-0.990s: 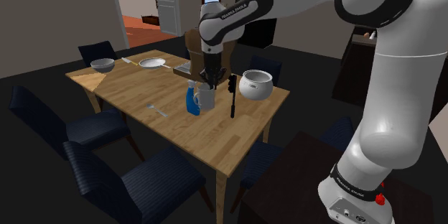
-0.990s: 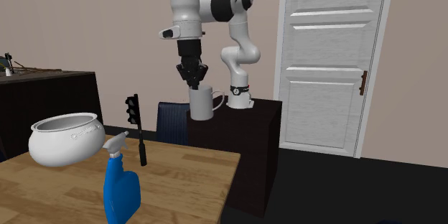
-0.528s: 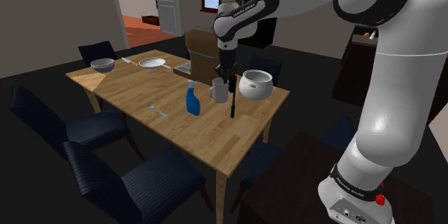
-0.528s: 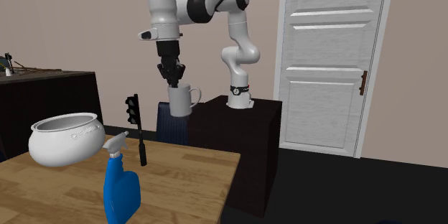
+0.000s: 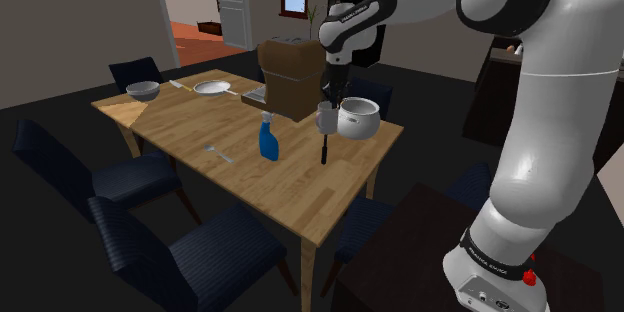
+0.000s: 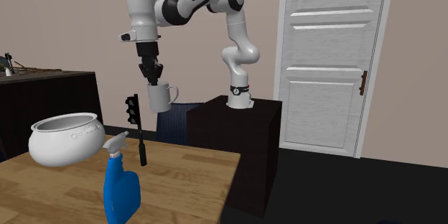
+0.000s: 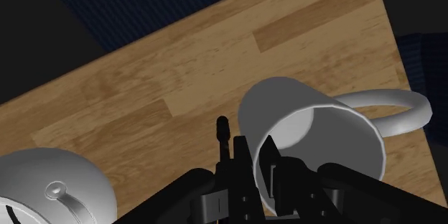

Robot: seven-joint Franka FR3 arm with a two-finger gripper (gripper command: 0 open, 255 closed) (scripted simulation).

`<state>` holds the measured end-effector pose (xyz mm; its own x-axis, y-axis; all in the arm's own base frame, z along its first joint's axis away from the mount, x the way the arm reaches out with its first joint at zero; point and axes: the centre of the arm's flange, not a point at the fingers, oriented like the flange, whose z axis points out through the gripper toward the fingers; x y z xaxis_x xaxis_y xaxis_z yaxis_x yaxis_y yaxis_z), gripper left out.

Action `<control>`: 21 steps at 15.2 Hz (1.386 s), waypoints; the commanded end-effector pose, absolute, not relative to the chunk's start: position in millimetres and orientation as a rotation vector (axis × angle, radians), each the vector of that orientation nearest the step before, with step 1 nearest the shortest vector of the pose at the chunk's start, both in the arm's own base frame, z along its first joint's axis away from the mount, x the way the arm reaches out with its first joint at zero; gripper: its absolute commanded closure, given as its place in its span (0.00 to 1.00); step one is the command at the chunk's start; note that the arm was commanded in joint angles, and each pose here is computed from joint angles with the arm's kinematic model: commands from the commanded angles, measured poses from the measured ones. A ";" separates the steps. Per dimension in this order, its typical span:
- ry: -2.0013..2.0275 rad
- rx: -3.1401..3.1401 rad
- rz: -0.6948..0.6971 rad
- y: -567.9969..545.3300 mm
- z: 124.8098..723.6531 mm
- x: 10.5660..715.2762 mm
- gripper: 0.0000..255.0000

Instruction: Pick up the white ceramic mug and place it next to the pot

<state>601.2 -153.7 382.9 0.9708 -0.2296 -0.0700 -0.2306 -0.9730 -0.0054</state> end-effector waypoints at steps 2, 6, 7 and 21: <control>0.361 -3.105 0.108 -193.6 383.7 599.0 1.00; 0.361 -3.105 0.108 -246.2 383.7 595.5 1.00; 0.361 -3.105 0.108 -259.4 383.8 594.6 1.00; 0.361 -3.105 0.108 -338.4 341.6 589.3 1.00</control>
<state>589.3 -337.7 347.3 0.9710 -0.2286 -0.0705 -0.2295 -0.9733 -0.0055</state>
